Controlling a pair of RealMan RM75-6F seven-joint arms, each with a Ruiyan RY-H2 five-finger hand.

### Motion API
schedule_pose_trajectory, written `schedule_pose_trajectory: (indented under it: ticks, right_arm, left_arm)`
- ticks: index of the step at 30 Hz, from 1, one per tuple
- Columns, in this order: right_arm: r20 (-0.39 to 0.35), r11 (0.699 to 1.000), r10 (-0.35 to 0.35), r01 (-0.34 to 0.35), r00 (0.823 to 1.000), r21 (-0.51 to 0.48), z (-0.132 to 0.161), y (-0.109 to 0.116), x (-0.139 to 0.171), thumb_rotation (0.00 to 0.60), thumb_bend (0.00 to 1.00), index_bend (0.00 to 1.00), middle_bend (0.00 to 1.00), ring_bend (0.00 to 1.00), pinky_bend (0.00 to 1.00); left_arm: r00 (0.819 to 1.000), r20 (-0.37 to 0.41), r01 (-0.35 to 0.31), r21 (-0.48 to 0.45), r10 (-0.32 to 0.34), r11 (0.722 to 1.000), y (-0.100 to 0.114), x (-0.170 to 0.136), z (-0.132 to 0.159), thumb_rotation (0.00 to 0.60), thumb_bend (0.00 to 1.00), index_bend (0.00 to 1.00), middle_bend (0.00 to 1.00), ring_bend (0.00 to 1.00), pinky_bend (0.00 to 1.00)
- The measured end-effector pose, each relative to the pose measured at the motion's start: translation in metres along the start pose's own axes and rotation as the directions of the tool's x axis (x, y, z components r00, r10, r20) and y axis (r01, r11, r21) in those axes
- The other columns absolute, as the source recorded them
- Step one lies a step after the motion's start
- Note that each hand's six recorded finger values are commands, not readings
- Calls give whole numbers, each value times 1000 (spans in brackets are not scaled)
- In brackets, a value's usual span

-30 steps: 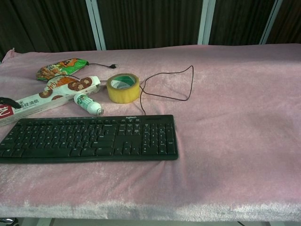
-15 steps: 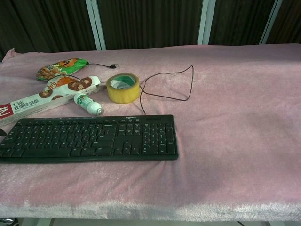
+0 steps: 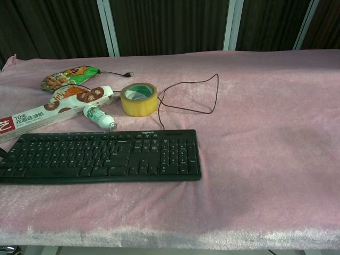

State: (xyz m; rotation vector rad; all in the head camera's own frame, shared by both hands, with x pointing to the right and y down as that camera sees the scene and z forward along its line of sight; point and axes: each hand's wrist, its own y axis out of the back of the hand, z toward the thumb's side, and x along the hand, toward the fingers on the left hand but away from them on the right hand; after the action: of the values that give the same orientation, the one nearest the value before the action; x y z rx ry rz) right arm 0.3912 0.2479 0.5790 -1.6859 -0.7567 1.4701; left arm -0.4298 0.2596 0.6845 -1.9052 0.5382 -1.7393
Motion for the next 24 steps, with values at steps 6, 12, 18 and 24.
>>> schedule_pose_trajectory:
  ticks: [6,12,18,24]
  right_arm:
    - [1,1000,0,0,1000,1,0,0,0,600,406,0,0,0,0]
    - [5,1000,-4,4,1000,-1,-1,1,0,600,406,0,0,0,0]
    - [5,1000,-4,4,1000,-1,-1,1,0,600,406,0,0,0,0]
    - [6,1000,-10,10,1000,-5,-2,2,1,600,406,0,0,0,0]
  left_arm:
    - [1000,-4,5,-2,-5,1000,-1,2,-1,600,736,180,1000,1000,1000]
    - [1000,-11,18,-3,-18,1000,-3,3,-4,600,737,182,1000,1000,1000]
    - [1000,-8,29,1,-29,1000,-4,3,-3,600,738,182,1000,1000,1000]
    - [1000,-2,-10,4,10,1000,4,0,-1,600,723,108,1000,1000,1000]
